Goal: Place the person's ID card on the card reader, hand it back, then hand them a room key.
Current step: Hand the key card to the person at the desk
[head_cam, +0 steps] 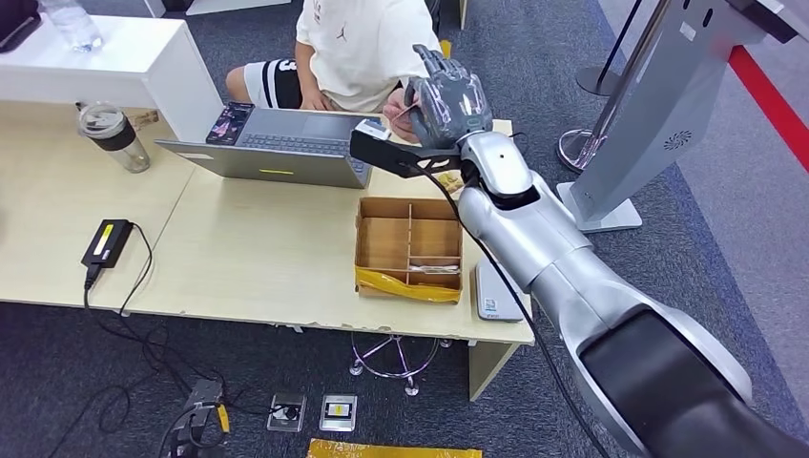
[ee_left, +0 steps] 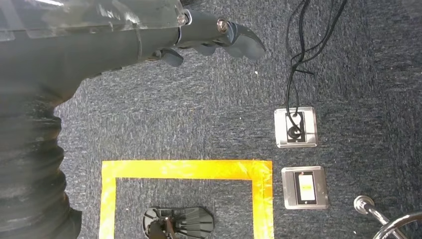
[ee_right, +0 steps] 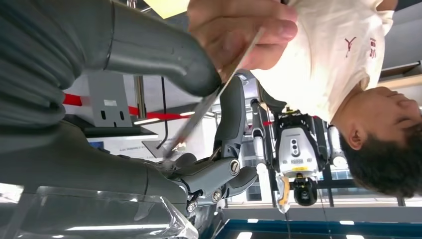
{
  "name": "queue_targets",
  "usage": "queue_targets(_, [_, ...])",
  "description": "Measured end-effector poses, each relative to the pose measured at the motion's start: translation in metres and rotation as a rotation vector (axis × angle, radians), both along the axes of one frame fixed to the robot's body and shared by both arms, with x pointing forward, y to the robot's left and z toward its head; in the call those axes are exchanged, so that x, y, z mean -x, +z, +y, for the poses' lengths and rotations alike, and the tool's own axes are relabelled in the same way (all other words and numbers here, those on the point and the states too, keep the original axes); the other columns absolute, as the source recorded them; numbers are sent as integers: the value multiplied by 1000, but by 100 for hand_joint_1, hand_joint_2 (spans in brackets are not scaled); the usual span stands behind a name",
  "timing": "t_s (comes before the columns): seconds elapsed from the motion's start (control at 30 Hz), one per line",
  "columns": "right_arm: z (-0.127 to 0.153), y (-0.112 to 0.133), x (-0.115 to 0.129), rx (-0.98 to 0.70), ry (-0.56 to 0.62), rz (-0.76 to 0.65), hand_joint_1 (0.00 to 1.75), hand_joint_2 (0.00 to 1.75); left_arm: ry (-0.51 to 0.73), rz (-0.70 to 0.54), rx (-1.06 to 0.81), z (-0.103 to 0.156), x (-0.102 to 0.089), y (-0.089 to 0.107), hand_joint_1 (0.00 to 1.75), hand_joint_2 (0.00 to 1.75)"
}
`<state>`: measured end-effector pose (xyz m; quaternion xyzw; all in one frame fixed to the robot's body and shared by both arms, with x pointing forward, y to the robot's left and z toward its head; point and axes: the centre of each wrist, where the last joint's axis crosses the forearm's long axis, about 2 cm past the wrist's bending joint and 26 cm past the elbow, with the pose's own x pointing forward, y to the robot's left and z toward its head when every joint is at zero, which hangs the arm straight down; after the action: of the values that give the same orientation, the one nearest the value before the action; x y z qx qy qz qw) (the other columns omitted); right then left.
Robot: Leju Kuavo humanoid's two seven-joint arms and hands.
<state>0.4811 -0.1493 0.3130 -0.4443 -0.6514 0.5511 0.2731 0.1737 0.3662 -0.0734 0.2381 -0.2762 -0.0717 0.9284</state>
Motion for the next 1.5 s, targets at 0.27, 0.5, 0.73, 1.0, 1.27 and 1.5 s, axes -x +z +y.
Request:
queue_targets(0.27, [-17,-10,-2,-61,8,-18,0,175,-1,1,-7,3,1,0,0,175])
queue_targets(0.5, [-26,-13,-3,-104,10,-42,0,175,-1,1,-9,3,1,0,0,175])
queue_targets(0.73, [-45,-23,6,-271,-7,67,0,175,8,0,-13,7,13,-4,0,175])
queue_targets(1.0, [-61,-43,58,-388,-18,199,0,175,25,15,-9,16,36,-10,0,175])
queue_targets(1.27, [-74,-91,131,-474,-10,137,0,175,70,23,-10,22,55,-14,0,175])
queue_targets(1.5, [-76,-114,160,-481,27,112,0,175,139,26,-18,22,68,-17,0,175])
